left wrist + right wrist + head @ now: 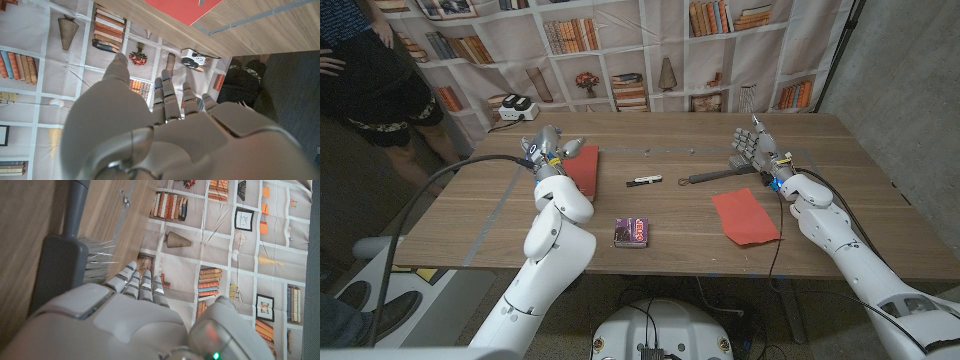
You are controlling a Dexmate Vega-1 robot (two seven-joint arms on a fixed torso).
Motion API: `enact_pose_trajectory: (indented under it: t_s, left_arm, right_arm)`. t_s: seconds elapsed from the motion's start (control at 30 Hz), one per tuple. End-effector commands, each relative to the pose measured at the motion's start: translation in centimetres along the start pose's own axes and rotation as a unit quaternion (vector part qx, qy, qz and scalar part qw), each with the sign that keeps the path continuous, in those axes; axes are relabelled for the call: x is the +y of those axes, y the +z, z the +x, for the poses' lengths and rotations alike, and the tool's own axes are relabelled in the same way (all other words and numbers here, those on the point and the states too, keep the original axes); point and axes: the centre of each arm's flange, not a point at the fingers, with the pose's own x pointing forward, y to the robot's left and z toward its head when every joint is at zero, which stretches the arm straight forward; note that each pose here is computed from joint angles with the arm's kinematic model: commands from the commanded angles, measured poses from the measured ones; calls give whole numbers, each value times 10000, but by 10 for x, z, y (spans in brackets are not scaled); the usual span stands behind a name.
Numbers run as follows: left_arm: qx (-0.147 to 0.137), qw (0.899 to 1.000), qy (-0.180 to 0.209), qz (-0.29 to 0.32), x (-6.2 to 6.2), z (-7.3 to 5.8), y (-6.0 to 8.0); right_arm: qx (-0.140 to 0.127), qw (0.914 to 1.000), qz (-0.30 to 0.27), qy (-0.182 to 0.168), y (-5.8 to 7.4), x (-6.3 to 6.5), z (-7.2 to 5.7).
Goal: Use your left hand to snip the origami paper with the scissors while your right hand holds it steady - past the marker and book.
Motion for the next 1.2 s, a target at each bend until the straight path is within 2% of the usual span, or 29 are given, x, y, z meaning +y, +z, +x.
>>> enact_pose_trajectory:
  t_s: [0.03, 0.2, 0.57, 0.9, 1.2]
  left_arm:
    - [174, 9976, -365, 561, 25, -11, 7]
    - [310, 9963, -286, 747, 30, -17, 9]
    - [876, 9941, -258, 585, 33, -29, -5]
    - [1342, 9904, -160, 295, 24, -47, -22]
    - [1636, 9862, -229, 142, 15, -46, -35]
  right_arm:
    - [-51, 10000, 60, 27, -3, 8, -1]
    - [-47, 9999, 99, 23, -6, 11, -2]
    - [24, 10000, 71, 36, -8, 14, -3]
    - [82, 9999, 48, 89, -8, 16, 1]
    - [187, 9997, 86, 140, -13, 17, 3]
